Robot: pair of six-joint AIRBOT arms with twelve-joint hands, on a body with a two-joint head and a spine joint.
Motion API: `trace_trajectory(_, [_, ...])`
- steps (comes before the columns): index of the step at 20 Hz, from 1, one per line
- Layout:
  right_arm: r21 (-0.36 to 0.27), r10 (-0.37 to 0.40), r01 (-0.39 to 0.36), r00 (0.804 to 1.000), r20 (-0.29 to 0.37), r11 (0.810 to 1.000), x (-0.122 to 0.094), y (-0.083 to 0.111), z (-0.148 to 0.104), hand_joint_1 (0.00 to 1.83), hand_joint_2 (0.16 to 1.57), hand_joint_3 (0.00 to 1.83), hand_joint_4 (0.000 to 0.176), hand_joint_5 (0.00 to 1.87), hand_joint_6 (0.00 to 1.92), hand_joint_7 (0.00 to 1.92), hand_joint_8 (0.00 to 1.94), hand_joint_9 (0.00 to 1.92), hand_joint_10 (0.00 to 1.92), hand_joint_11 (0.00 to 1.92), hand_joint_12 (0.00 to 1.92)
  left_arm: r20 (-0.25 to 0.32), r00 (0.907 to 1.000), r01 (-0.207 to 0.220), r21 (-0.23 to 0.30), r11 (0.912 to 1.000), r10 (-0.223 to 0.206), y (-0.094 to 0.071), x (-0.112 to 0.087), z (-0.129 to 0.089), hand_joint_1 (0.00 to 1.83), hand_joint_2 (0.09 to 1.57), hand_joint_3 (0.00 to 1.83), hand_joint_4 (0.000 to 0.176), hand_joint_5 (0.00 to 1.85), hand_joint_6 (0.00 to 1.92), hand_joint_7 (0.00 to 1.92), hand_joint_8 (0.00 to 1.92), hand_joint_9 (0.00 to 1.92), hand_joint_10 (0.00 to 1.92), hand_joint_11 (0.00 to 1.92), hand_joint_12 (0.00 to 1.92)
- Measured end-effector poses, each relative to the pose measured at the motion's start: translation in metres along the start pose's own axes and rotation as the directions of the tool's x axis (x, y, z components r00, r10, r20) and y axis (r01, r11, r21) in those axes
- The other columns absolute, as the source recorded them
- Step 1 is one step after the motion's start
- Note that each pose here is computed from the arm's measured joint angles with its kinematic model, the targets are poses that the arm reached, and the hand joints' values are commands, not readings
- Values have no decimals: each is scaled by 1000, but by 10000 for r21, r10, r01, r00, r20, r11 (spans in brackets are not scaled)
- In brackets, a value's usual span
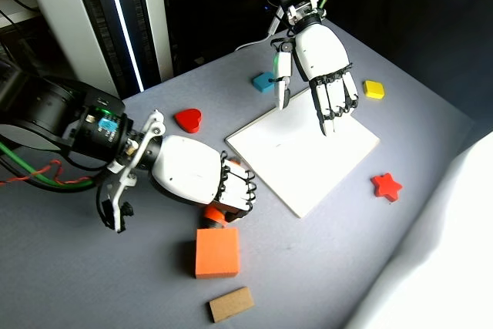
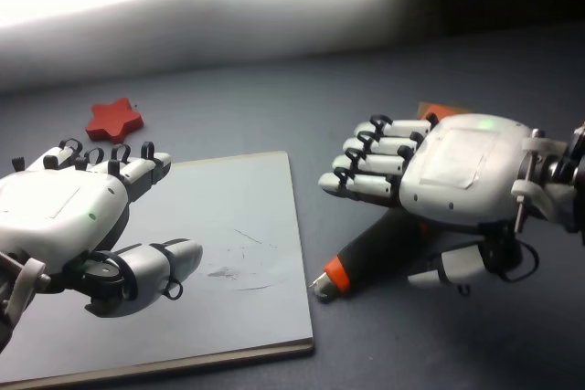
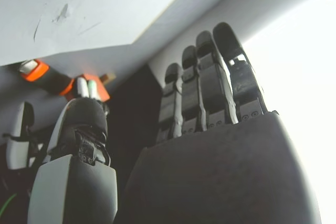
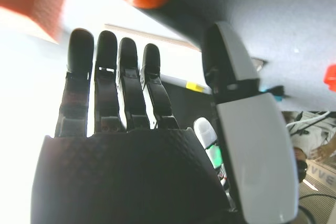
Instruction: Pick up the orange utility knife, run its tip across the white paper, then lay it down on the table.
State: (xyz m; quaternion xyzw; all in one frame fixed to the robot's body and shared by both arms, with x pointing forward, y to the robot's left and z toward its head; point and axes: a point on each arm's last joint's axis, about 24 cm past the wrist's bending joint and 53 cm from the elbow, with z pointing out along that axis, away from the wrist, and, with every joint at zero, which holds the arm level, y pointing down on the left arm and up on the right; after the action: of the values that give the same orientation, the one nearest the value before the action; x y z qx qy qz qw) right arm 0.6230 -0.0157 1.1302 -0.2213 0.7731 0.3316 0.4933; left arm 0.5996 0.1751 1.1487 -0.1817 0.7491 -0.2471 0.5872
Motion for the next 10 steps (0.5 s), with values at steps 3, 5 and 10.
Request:
trace_trajectory(3, [-106, 10, -7, 9996, 286, 9999, -17, 8, -10, 281, 1105, 0, 0, 0, 0, 0, 0, 0, 0, 0, 0, 0, 10000, 2, -9, 10000, -2, 0, 0, 0, 251, 1287, 0, 26, 144, 1, 246, 1, 303, 4, 0, 1084])
trace_trajectory(5, [-75, 217, -215, 9990, 398, 9997, -29, 11, -24, 74, 1181, 0, 0, 129, 26, 175, 12, 128, 129, 0, 600, 11, 10000, 11, 6, 10000, -11, -1, -1, 0, 298, 1278, 0, 22, 226, 21, 350, 24, 383, 26, 0, 1208])
trace_trajectory(10, [146, 1474, -1474, 9891, -40, 9890, -47, 22, -70, 22, 1229, 3, 0, 640, 947, 786, 1054, 609, 1495, 273, 1913, 305, 9984, -479, 388, 9981, 468, -16, -21, 2, 289, 1302, 1, 0, 555, 38, 728, 43, 704, 216, 192, 1410])
